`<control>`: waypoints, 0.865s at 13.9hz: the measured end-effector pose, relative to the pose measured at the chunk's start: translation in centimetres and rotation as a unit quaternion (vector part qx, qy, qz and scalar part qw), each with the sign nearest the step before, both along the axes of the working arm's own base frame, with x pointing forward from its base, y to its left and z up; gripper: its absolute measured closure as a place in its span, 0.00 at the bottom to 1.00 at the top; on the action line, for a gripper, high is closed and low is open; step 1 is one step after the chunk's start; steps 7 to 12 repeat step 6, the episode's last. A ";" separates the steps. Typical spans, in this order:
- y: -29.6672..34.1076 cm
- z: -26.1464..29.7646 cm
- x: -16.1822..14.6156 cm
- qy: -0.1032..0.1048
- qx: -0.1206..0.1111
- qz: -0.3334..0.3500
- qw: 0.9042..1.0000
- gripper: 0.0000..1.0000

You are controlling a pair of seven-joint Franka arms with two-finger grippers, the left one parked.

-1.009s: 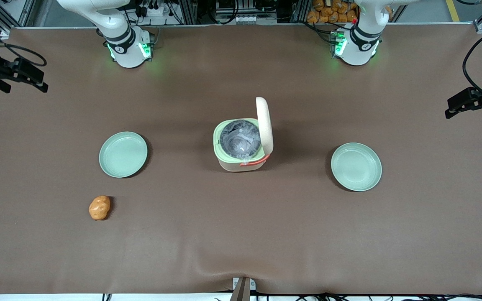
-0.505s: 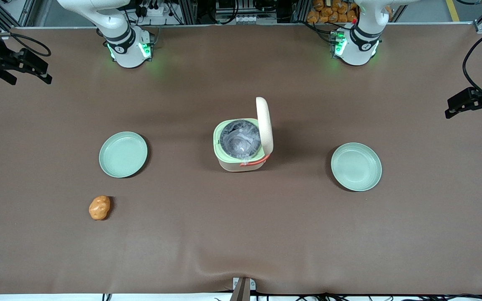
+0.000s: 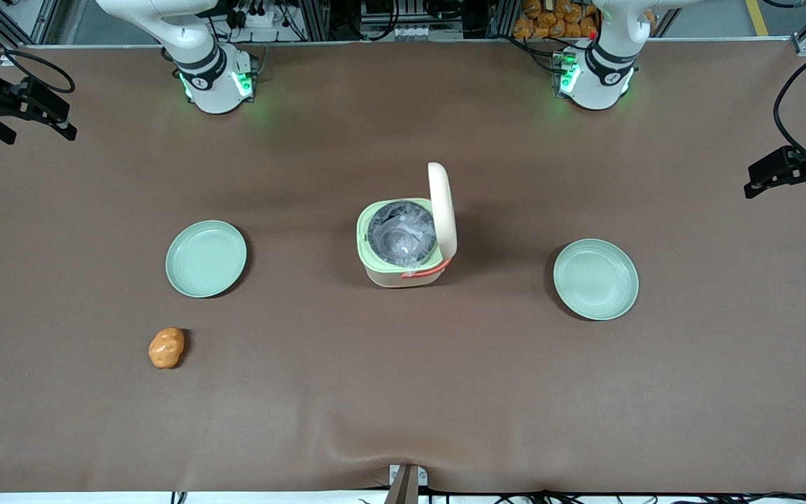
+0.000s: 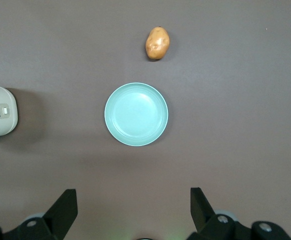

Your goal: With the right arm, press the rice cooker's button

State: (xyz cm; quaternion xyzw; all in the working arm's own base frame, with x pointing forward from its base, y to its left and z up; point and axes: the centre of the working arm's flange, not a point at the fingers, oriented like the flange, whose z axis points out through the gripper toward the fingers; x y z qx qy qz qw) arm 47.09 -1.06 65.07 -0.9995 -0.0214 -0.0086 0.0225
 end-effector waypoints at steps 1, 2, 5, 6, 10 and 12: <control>0.0 0.0 0.0 0.000 0.000 0.000 1.000 0.00; 0.0 0.0 0.0 0.000 0.000 0.000 1.000 0.00; 0.0 0.0 0.1 0.000 0.000 0.000 1.000 0.00; 0.0 -0.1 0.2 0.001 0.000 0.000 1.000 0.00; 0.0 -0.1 0.2 0.001 0.000 0.000 1.000 0.00; 0.0 -0.1 0.2 0.001 0.000 0.000 1.000 0.00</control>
